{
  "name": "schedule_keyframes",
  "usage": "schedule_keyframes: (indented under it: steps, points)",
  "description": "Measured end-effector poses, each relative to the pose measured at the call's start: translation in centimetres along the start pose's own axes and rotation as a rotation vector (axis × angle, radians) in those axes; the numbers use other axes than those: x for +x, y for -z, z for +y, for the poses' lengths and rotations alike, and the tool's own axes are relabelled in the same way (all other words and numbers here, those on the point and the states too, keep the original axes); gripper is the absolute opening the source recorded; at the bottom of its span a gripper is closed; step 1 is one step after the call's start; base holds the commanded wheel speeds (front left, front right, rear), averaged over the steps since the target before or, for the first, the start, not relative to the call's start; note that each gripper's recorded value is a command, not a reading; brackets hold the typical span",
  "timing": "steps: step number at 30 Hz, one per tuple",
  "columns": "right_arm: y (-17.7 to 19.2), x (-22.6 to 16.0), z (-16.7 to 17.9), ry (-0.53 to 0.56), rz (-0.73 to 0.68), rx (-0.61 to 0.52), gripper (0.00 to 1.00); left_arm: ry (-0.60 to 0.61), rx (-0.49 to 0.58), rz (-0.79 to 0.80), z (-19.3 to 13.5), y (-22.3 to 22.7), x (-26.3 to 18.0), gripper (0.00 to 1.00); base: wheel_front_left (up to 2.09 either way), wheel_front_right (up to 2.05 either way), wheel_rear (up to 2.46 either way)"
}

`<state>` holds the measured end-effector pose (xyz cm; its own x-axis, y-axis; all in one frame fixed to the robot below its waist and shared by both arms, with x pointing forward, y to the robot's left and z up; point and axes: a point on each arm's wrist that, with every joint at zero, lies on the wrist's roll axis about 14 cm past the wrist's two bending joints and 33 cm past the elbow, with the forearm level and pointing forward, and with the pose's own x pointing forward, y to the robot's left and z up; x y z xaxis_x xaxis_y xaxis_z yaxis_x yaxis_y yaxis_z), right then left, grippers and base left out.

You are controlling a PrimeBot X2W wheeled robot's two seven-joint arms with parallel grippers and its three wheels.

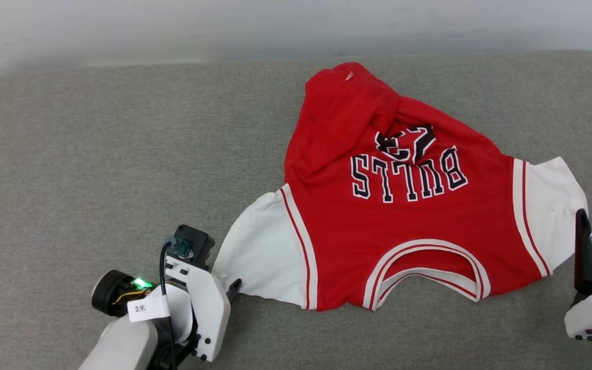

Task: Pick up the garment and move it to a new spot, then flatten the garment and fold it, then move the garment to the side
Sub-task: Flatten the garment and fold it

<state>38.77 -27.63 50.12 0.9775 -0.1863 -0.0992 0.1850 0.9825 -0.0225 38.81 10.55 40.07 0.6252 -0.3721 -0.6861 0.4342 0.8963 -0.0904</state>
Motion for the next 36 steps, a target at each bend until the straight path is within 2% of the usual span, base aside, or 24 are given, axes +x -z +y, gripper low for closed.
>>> schedule_keyframes:
  steps: [5, 6, 7, 16, 23, 28, 33, 36]
  points:
    - [1.1, -0.4, -0.6, 0.022, 0.026, 0.007, 1.0, -0.048, 0.025, 0.061, 1.1, 1.0, 0.7, 1.0, 0.0, 0.0, 0.0]
    - [1.3, -0.4, -0.6, 0.025, 0.028, 0.007, 1.0, -0.057, 0.016, 0.069, 1.4, 1.2, 0.8, 0.68, 0.0, 0.0, 0.0]
    - [1.4, -0.4, -0.7, 0.026, 0.032, 0.008, 1.0, -0.062, 0.014, 0.076, 1.6, 1.5, 1.0, 0.0, 0.0, 0.0, 0.0]
    - [2.4, -0.2, -0.4, 0.016, 0.065, 0.012, 1.0, -0.112, -0.018, 0.033, 2.9, 1.4, 0.7, 0.0, 0.0, 0.0, 0.0]
    - [3.4, -0.2, 0.4, -0.024, 0.134, 0.005, 1.0, -0.265, -0.075, -0.097, 7.1, -0.6, -2.0, 0.0, 0.0, 0.0, 0.0]
    - [5.5, -0.7, -0.3, -0.023, 0.267, -0.025, 1.0, -0.313, -0.125, -0.14, 8.2, -0.4, -4.0, 0.0, 0.0, 0.0, 0.0]
    - [8.4, -1.1, -2.0, -0.009, 0.497, -0.076, 1.0, -0.288, -0.144, -0.156, 7.3, -0.3, -4.8, 0.0, 0.0, 0.0, 0.0]
    - [8.4, -0.5, -1.5, -0.045, 0.581, -0.081, 1.0, -0.277, -0.161, -0.166, 7.2, -0.4, -5.0, 0.0, 0.0, 0.0, 0.0]
